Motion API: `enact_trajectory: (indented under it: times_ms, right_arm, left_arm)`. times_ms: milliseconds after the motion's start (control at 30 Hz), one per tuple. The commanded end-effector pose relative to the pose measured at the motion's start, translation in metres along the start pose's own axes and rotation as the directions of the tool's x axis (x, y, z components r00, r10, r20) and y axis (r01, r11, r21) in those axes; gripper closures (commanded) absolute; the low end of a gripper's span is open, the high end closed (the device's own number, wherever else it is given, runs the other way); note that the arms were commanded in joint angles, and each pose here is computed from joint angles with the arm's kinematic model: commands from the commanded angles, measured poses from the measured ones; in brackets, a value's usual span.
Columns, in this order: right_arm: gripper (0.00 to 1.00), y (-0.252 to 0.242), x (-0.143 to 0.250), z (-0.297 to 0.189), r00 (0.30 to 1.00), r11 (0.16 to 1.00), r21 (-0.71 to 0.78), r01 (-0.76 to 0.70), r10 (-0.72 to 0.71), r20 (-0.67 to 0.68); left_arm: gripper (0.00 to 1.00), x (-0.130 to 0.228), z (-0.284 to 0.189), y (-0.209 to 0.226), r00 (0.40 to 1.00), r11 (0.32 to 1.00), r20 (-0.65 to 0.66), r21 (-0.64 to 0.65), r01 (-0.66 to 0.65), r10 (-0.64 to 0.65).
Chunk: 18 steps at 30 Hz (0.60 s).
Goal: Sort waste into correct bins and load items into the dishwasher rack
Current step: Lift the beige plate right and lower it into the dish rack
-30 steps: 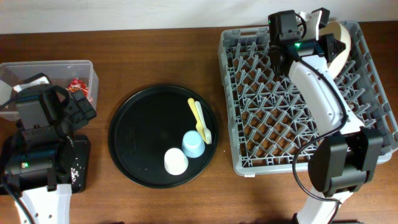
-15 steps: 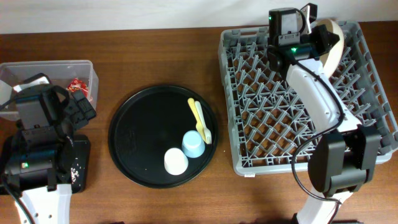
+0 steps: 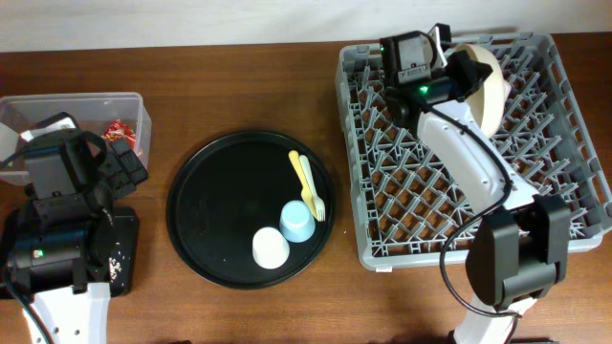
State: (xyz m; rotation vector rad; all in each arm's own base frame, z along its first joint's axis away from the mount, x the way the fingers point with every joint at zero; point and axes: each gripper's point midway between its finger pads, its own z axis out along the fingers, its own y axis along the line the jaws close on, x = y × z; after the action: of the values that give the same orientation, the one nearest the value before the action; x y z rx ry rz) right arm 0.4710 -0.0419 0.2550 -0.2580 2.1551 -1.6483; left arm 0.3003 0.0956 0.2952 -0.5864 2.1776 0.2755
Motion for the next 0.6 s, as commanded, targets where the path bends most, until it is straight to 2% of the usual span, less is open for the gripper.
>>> enact_trajectory:
  times_ms: [0, 67, 200, 267, 300, 333, 367, 433, 500, 567]
  right_arm:
    - [0.96, 0.033, -0.016, -0.028, 0.995, 0.996, -0.081, 0.036, -0.029, 0.095]
    - [0.94, 0.039, -0.024, -0.047, 0.990, 0.995, -0.089, 0.045, -0.032, 0.140]
    - [0.74, 0.049, -0.035, -0.076, 0.978, 0.992, -0.106, 0.065, -0.043, 0.205]
    - [0.58, 0.053, -0.039, -0.088, 0.973, 0.991, -0.117, 0.058, -0.029, 0.231]
    - [0.43, 0.054, -0.040, -0.093, 0.971, 0.991, -0.122, 0.053, -0.022, 0.240]
    - [0.22, 0.055, -0.041, -0.096, 0.969, 0.991, -0.123, 0.055, -0.023, 0.246]
    - [0.14, 0.056, -0.042, -0.099, 0.968, 0.991, -0.126, 0.050, -0.017, 0.251]
    - [0.09, 0.056, -0.043, -0.105, 0.966, 0.990, -0.138, 0.010, 0.026, 0.258]
    - [0.09, 0.058, -0.043, -0.116, 0.959, 0.984, -0.180, -0.019, 0.069, 0.276]
    - [0.02, 0.064, -0.047, -0.141, 0.937, 0.953, -0.300, -0.029, 0.131, 0.325]
  left_arm:
    - [0.01, -0.002, -0.002, 0.004, 1.000, 1.000, 0.011, -0.012, 0.008, -0.008]
    - [0.00, -0.002, -0.002, 0.004, 1.000, 1.000, 0.011, -0.013, 0.008, -0.008]
    - [0.01, -0.003, -0.002, 0.003, 1.000, 1.000, 0.011, -0.012, 0.008, -0.008]
    - [0.00, -0.002, -0.002, 0.004, 1.000, 1.000, 0.011, -0.012, 0.008, -0.008]
    - [0.01, -0.003, -0.002, 0.003, 1.000, 1.000, 0.011, -0.012, 0.008, -0.008]
    - [0.01, -0.002, -0.002, 0.004, 1.000, 1.000, 0.011, -0.012, 0.008, -0.008]
    - [0.01, -0.002, -0.002, 0.004, 1.000, 1.000, 0.011, -0.012, 0.008, -0.008]
    - [0.01, -0.002, -0.002, 0.004, 1.000, 1.000, 0.011, -0.012, 0.008, -0.008]
    - [0.00, -0.002, -0.002, 0.004, 1.000, 1.000, 0.011, -0.013, 0.008, -0.008]
    - [0.00, -0.002, -0.002, 0.004, 1.000, 1.000, 0.011, -0.012, 0.008, -0.008]
